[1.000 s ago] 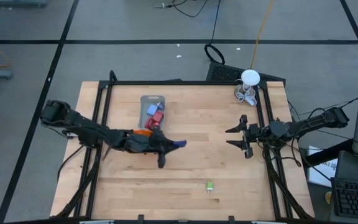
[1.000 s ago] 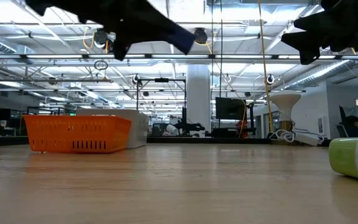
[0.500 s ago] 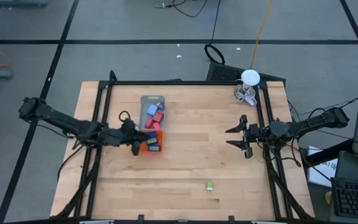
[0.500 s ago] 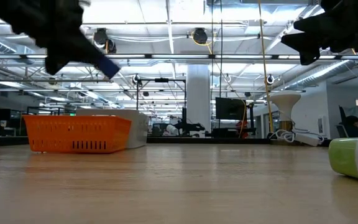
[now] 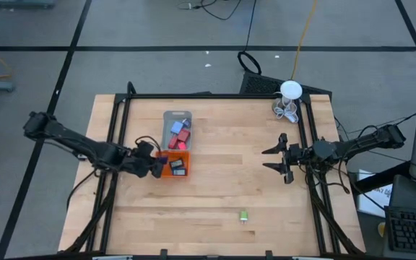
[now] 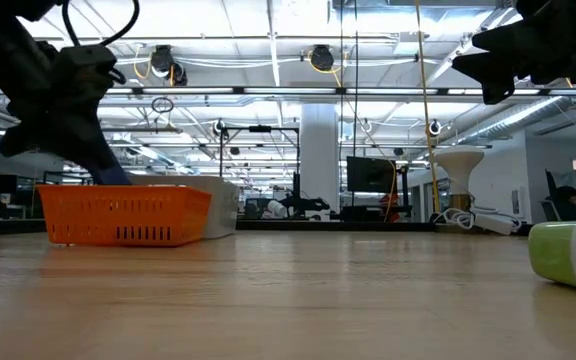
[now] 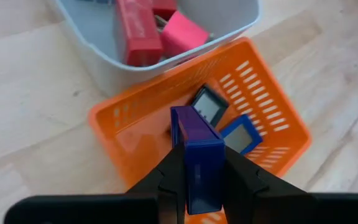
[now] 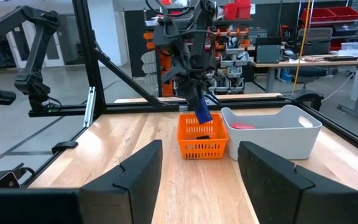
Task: Pick & Place Office items
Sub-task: Put the dark blue digital timer into the orange bin, then put the green charger adapter into the gray bin
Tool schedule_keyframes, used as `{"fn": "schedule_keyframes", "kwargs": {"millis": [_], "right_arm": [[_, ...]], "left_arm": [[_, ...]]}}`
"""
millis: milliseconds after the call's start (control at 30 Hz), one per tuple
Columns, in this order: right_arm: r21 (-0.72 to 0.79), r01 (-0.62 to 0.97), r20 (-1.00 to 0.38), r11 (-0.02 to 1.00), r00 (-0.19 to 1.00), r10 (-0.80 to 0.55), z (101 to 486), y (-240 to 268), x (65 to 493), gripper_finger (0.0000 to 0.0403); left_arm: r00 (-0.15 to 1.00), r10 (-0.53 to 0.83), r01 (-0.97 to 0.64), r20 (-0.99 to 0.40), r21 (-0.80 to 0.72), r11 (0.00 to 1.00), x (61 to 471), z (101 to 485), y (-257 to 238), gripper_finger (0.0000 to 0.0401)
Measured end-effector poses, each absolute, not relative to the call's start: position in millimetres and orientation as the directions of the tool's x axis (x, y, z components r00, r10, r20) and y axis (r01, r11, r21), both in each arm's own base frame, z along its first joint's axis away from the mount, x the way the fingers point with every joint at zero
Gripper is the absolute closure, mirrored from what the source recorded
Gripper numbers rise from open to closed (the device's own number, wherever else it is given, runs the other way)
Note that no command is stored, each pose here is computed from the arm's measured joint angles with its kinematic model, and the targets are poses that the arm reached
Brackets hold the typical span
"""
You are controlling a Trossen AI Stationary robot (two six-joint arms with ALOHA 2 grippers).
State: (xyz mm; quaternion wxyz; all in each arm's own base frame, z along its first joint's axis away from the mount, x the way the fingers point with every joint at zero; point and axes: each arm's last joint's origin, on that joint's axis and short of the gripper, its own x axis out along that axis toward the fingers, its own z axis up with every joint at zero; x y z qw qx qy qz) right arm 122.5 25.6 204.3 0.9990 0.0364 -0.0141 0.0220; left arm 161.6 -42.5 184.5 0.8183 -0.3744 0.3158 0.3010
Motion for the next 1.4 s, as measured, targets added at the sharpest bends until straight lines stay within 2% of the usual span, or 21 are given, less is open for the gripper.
{"fn": "schedule_keyframes", "kwargs": {"millis": [767, 867, 1167, 1400], "right_arm": [[0.073, -0.045, 0.029, 0.996, 0.999, 0.043, 204, 26, 123, 0.0204], [0.073, -0.045, 0.029, 0.996, 0.999, 0.043, 204, 26, 123, 0.0204], [0.073, -0.045, 0.029, 0.996, 0.999, 0.043, 204, 26, 123, 0.0203], [0.074, -0.045, 0.036, 0.996, 0.998, 0.043, 205, 26, 123, 0.0204]], "left_arm": [[0.611, 0.246, -0.732, -0.752, -0.420, 0.536, 176, 174, -48, 0.0317], [0.611, 0.245, -0.736, -0.752, -0.426, 0.527, 176, 174, -48, 0.0297], [0.613, 0.264, -0.740, -0.745, -0.424, 0.521, 176, 174, -47, 0.0203], [0.613, 0.271, -0.740, -0.742, -0.420, 0.526, 176, 174, -47, 0.0167]]}}
